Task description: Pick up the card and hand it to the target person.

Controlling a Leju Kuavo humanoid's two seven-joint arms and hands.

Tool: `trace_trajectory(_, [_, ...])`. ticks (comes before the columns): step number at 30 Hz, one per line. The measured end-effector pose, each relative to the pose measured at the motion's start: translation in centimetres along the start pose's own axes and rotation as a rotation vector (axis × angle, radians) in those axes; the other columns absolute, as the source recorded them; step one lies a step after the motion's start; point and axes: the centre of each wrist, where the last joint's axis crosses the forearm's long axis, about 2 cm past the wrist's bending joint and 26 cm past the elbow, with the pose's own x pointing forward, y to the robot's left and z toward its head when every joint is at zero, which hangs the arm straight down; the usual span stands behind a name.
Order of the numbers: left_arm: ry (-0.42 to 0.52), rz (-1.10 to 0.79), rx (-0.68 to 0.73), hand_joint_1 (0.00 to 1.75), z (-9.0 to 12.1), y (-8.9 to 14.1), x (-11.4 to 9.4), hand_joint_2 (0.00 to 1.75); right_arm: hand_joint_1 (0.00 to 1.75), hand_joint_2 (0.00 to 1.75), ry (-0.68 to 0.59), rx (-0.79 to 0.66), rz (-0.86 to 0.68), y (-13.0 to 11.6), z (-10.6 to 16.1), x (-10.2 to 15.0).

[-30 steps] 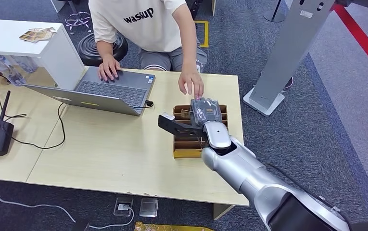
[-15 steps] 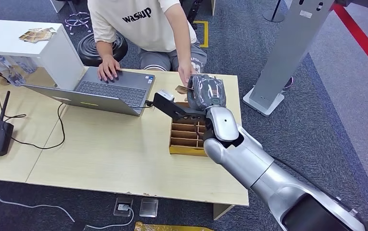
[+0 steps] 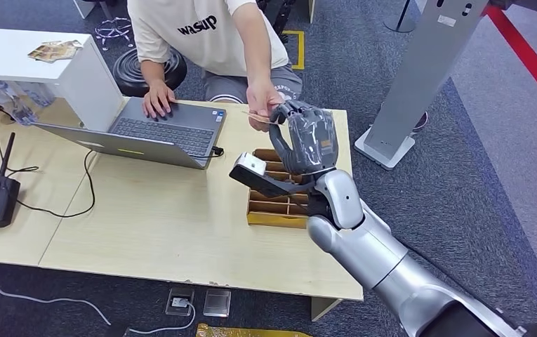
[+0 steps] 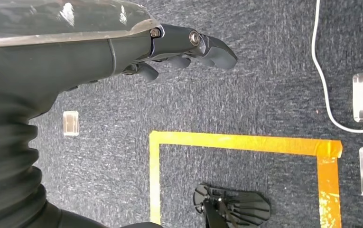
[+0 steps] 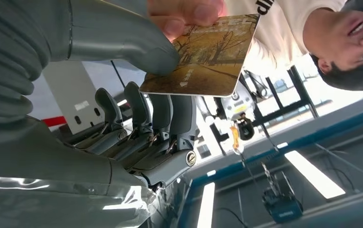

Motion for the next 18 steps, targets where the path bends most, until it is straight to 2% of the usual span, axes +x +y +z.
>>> trace_trajectory(8, [-0.003,0.003,-0.015,0.00,0.0,0.0,0.0,1.75,1.38,1.75,-0.004,0.023,0.019,1.0,1.9,-0.8])
trace_trajectory(12, [-0.011,0.004,-0.021,0.00,0.0,0.0,0.0,1.75,0.00,1.75,0.016,0.035,0.019,1.3,2.5,-1.1])
trace_trajectory(13, [-0.014,0.004,-0.023,0.00,0.0,-0.1,0.0,1.75,0.00,1.75,0.020,0.038,0.018,1.4,2.6,-1.1])
trace_trajectory(17, [-0.022,0.005,-0.024,0.00,0.0,-0.1,0.1,0.00,0.00,1.75,0.041,0.051,0.010,1.7,3.2,-1.2])
trace_trajectory(18, [-0.024,0.005,-0.024,0.00,0.0,-0.1,0.1,0.00,0.00,1.75,0.044,0.052,0.008,1.7,3.3,-1.2])
